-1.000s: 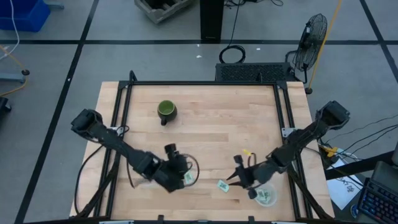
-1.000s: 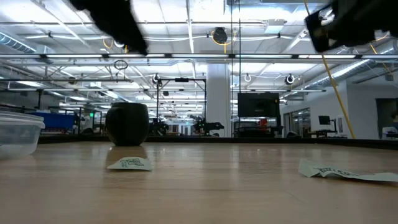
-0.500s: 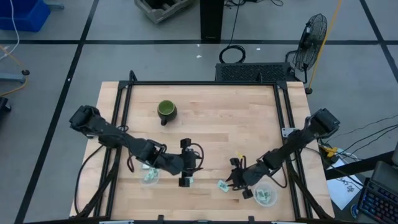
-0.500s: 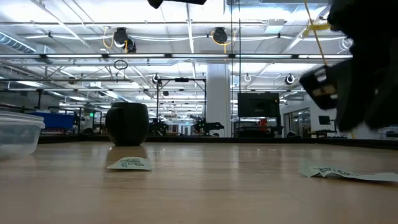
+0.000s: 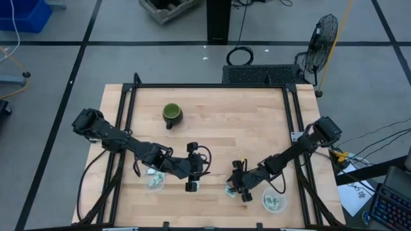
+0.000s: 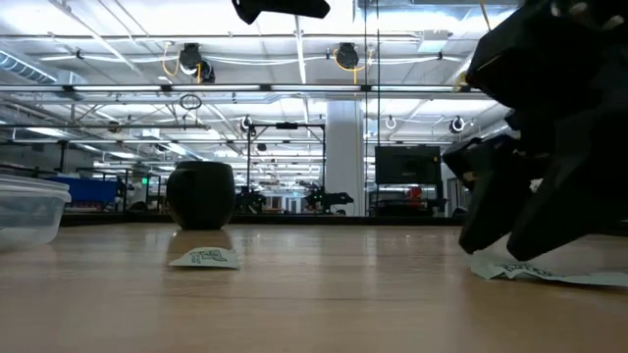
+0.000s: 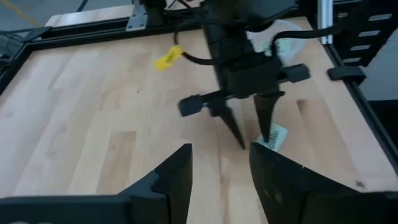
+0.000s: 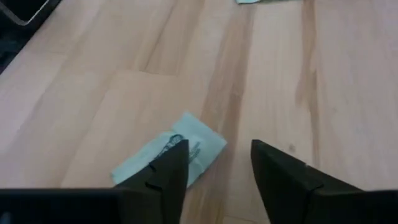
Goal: Pick and place Stevia / Truvia into bins
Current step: Put the right Stevia packet into the bottom right transparent container
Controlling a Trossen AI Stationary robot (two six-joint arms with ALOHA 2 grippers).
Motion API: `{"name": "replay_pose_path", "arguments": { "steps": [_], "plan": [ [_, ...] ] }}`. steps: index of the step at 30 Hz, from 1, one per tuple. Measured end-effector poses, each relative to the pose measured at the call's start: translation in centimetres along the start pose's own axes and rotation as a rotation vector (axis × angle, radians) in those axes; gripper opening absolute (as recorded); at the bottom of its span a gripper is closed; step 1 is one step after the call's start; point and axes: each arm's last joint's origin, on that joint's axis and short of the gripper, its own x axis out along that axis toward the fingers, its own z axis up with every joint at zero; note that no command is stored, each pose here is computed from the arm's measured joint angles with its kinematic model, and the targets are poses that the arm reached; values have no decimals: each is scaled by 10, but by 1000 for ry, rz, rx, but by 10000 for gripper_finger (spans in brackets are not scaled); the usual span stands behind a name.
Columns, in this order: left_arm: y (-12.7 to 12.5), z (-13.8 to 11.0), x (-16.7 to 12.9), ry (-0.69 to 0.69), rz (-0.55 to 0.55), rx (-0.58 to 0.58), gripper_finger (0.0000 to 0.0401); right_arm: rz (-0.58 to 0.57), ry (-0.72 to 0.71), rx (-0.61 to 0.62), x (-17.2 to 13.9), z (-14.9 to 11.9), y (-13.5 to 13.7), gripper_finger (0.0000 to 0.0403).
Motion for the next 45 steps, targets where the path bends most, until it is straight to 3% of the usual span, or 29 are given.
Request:
{"name": "replay_pose_path", "arguments": {
  "steps": [5, 10, 30, 40, 45],
  "plan": [
    [-3, -1, -1, 3, -5, -8, 163, 30, 9, 53, 1, 1, -5, 198],
    [-8, -2, -3, 3, -12, 4, 163, 87, 16, 63, 1, 2, -4, 197],
    [-7, -2, -3, 4, -8, 2, 163, 138, 2, 103, 17, -6, -2, 110],
    [-7, -2, -3, 4, -8, 2, 163, 167, -9, 83, 18, -5, -3, 7],
    [-7, -2, -3, 6, -8, 2, 163, 179, -11, 74, 15, -3, -2, 5]
  ]
}}
